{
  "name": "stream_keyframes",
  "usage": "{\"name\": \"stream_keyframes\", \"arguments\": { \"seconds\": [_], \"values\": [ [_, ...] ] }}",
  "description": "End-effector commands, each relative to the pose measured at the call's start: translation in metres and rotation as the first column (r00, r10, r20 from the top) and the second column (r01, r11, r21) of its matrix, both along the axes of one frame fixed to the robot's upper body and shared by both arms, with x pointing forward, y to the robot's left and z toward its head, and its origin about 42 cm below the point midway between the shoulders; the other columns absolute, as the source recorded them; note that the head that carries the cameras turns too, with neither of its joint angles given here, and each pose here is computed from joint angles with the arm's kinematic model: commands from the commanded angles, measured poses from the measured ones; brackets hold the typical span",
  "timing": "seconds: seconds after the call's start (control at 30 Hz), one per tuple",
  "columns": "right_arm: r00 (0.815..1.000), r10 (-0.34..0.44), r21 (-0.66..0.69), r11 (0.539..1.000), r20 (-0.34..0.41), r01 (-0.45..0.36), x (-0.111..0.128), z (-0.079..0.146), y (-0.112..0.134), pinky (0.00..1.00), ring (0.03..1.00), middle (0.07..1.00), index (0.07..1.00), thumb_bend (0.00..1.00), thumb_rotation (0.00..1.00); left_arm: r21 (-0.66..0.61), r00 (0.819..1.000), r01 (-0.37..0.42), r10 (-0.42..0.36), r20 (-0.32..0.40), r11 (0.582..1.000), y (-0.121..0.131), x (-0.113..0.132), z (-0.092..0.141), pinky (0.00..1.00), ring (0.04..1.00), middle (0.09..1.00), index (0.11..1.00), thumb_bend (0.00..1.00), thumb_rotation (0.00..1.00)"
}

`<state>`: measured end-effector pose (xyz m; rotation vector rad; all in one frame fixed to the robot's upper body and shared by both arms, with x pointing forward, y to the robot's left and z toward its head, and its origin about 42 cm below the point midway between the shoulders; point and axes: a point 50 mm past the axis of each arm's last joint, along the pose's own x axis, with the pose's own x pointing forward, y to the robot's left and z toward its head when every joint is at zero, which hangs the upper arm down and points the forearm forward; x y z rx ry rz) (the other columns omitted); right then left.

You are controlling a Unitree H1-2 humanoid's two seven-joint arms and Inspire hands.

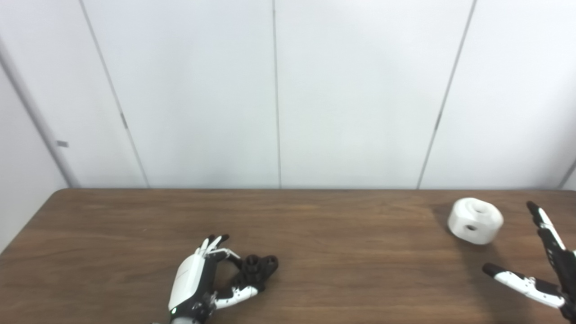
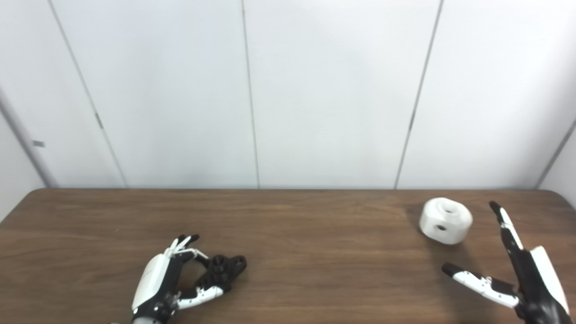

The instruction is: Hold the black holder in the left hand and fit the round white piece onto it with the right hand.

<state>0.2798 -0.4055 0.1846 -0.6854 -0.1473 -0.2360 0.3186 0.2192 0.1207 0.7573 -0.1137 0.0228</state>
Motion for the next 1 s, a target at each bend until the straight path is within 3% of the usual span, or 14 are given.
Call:
{"name": "stream_keyframes", "arguments": {
  "seconds": [0.0, 0.17, 0.3, 0.4, 0.53, 0.63, 0.77, 0.97],
  "values": [
    [0.997, -0.016, -0.082, 0.996, 0.074, 0.022, 0.009, 0.018, -0.023, 1.0, 1.0, 1.0, 0.997, 0.66, 0.01, 0.012, 0.997, 0.036, -0.037, 0.066, 0.999, -0.006, 0.005, 0.013, 1.0, 1.0, 0.92, 0.481, 0.52, 0.04],
    [0.996, -0.057, -0.153, 0.986, 0.073, 0.067, 0.028, 0.005, -0.058, 1.0, 1.0, 1.0, 0.962, 0.8, 0.26, 0.014, 0.996, 0.068, -0.069, 0.057, 0.998, -0.009, 0.008, 0.01, 1.0, 1.0, 0.918, 0.481, 0.52, 0.04],
    [0.996, -0.057, -0.162, 0.985, 0.068, 0.067, 0.046, -0.006, -0.083, 1.0, 1.0, 1.0, 0.926, 0.96, 0.54, 0.016, 0.994, 0.089, -0.089, 0.058, 0.996, -0.011, 0.011, 0.008, 1.0, 1.0, 0.916, 0.481, 0.52, 0.04],
    [0.996, -0.028, -0.157, 0.987, 0.085, 0.041, 0.056, 0.001, -0.088, 1.0, 1.0, 1.0, 0.904, 1.0, 0.61, 0.019, 0.992, 0.105, -0.106, 0.063, 0.994, -0.012, 0.015, 0.005, 1.0, 1.0, 0.911, 0.481, 0.52, 0.04],
    [0.995, -0.002, -0.179, 0.984, 0.099, 0.019, 0.062, 0.032, -0.064, 1.0, 1.0, 1.0, 0.895, 1.0, 0.65, 0.044, 0.99, 0.125, -0.127, 0.055, 0.991, -0.012, 0.02, 0.002, 1.0, 1.0, 0.91, 0.481, 0.52, 0.04],
    [0.996, -0.006, -0.228, 0.973, 0.089, 0.027, 0.063, 0.065, -0.029, 1.0, 1.0, 1.0, 0.887, 1.0, 0.64, 0.053, 0.989, 0.137, -0.14, 0.042, 0.989, -0.01, 0.024, -0.003, 1.0, 1.0, 0.909, 0.482, 0.52, 0.04],
    [0.998, -0.024, -0.249, 0.968, 0.056, 0.038, 0.062, 0.103, 0.007, 0.98, 1.0, 1.0, 0.888, 1.0, 0.57, 0.059, 0.987, 0.153, -0.155, 0.037, 0.986, -0.01, 0.028, -0.009, 1.0, 1.0, 0.899, 0.482, 0.52, 0.04],
    [0.998, -0.059, -0.278, 0.959, 0.008, 0.059, 0.07, 0.128, 0.025, 0.94, 1.0, 1.0, 0.9, 1.0, 0.53, 0.055, 0.986, 0.161, -0.163, 0.031, 0.985, -0.008, 0.03, -0.016, 1.0, 1.0, 0.895, 0.482, 0.52, 0.04]
  ]
}}
